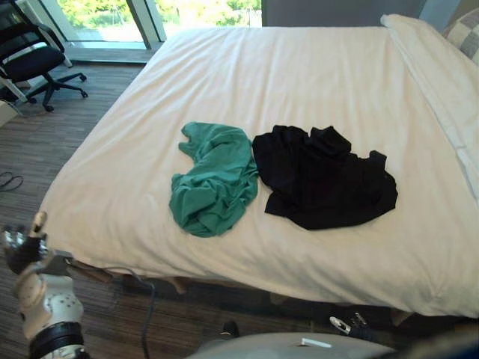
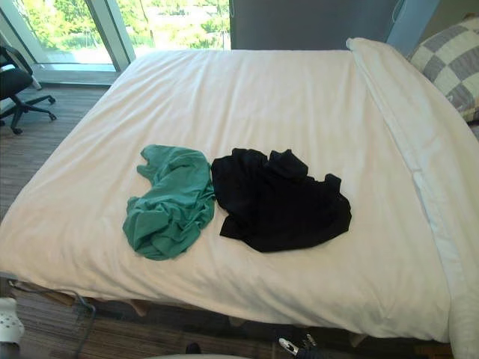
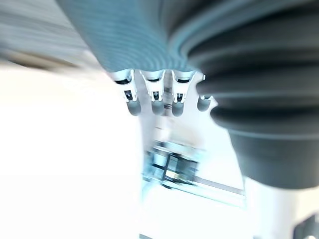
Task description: Tidy the bed and pick cloth on bed and put in laundry
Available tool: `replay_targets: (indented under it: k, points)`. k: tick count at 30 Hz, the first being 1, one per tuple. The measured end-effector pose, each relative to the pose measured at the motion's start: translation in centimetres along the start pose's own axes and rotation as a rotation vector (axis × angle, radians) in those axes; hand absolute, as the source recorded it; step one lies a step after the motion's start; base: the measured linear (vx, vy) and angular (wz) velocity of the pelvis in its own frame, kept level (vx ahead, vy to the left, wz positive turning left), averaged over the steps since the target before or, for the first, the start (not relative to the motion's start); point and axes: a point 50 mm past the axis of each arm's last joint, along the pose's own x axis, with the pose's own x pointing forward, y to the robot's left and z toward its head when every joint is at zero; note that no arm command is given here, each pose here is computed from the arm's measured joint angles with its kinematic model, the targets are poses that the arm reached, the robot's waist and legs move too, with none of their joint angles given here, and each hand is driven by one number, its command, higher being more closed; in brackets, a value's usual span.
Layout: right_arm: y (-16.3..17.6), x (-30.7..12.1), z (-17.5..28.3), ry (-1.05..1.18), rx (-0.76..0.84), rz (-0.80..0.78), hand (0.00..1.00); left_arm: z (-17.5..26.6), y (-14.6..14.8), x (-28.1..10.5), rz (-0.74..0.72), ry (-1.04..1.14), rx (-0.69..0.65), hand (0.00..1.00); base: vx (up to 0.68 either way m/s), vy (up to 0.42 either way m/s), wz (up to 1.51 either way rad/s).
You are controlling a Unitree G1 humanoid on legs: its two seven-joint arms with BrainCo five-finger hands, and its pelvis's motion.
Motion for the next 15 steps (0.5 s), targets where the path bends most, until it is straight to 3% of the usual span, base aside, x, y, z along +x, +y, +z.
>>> replay_targets:
  k: [4,8,15]
  points:
    - [0.2,-0.2,-0.3,0.001,0.009,0.004,0.0,4.7,-2.9,0.6,-0.09,-0.229,0.169,0.0,0.13,-0.12,-0.1]
    - [0.1,-0.6,-0.3,-0.017,0.004,0.006,0.0,6.9,-3.5,1.4,-0.069,-0.304,0.224,0.0,0.05,-0.151,-0.48]
    - [-3.8,-2.4,-2.0,0.066,-0.043,-0.107,0.0,3.7,-7.2,2.9,-0.183,-0.153,0.395,0.0,0.0,-0.133,-0.39]
